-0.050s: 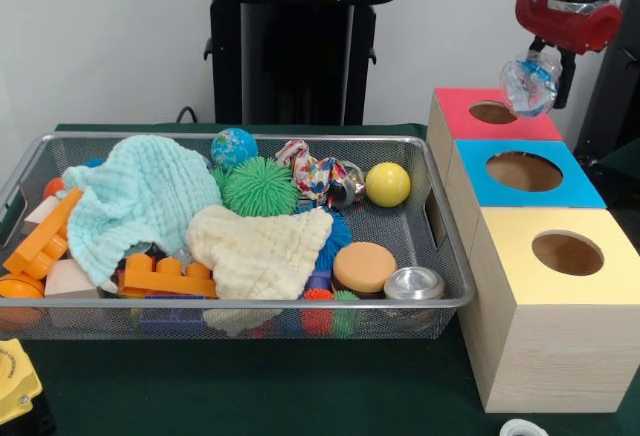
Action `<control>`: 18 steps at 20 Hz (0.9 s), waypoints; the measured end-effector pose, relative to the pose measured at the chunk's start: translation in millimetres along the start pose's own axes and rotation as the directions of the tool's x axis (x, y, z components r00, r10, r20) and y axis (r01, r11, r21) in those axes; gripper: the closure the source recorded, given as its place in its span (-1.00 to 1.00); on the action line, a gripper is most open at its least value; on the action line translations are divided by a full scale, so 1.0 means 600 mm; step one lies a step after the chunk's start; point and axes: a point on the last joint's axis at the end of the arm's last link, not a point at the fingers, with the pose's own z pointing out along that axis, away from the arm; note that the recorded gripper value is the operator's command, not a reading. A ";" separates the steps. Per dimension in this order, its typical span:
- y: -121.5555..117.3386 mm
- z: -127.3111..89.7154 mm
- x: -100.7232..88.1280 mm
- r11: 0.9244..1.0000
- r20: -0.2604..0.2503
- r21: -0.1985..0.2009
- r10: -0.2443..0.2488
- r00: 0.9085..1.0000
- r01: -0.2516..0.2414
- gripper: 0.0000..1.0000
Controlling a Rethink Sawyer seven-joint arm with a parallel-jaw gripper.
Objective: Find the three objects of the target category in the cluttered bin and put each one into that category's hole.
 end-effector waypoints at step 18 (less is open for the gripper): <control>-0.082 0.003 0.028 0.997 0.020 0.051 0.062 0.998 -0.063 1.00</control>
